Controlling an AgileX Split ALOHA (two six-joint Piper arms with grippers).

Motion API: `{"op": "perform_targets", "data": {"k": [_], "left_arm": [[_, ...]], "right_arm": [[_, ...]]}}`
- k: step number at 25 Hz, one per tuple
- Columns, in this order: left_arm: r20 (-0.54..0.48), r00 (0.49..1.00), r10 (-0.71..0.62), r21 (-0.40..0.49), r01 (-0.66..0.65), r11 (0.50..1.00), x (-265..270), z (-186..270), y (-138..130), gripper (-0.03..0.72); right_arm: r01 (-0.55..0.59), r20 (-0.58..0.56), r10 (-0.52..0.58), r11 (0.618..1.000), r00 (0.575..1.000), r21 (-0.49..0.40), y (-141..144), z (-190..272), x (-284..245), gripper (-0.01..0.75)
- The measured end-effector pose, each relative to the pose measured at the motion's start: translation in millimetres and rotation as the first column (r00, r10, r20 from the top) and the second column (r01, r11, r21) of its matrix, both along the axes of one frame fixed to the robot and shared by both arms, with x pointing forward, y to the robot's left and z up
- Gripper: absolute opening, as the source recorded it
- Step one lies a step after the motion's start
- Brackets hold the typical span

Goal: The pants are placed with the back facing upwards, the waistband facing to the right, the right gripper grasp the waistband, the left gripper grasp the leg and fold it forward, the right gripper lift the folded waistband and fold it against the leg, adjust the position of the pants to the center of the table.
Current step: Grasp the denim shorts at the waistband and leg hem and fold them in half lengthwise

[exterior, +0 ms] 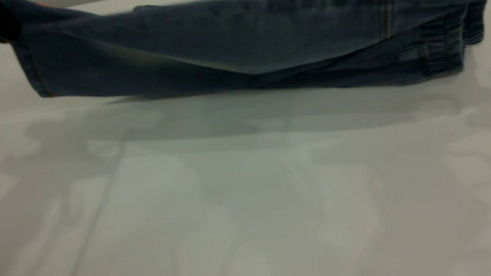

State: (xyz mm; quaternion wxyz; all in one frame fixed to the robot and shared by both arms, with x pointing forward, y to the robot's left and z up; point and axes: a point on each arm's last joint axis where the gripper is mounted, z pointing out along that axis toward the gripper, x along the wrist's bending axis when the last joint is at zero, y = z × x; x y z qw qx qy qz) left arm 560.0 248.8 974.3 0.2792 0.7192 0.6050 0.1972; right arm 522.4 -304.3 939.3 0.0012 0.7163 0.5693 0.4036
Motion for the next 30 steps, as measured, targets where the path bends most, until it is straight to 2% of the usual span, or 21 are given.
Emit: {"op": "perform_targets", "data": {"k": [8, 11, 13, 18, 24, 30], "left_arm": [[0.049, 0.999, -0.002, 0.020, 0.001, 1.000, 53, -21, -9, 0.023], [0.089, 0.996, -0.028, 0.036, 0.024, 0.999, 71, -30, -20, 0.023], [0.124, 0.991, -0.054, 0.054, 0.048, 0.997, 81, -39, -30, 0.023], [0.198, 0.969, -0.148, 0.125, 0.125, 0.984, 98, -60, -58, 0.023], [0.314, 0.931, -0.186, 0.213, 0.122, 0.969, 110, -85, -64, 0.023], [0.431, 0.883, -0.183, 0.253, 0.077, 0.964, 118, -87, -62, 0.023]], "right_arm": [[0.014, 0.039, -0.014, 1.000, 0.999, 0.003, -6, -22, 31, 0.036], [0.014, 0.061, -0.013, 1.000, 0.998, -0.015, -10, -29, 42, 0.036], [0.023, 0.081, -0.021, 0.999, 0.997, -0.028, -12, -36, 48, 0.036], [-0.038, 0.112, 0.051, 0.993, 0.992, -0.113, -16, -54, 60, 0.037], [-0.060, 0.147, 0.083, 0.986, 0.986, -0.156, -20, -58, 79, 0.038], [0.056, 0.140, -0.040, 0.992, 0.989, -0.111, -28, -51, 101, 0.041]]}}
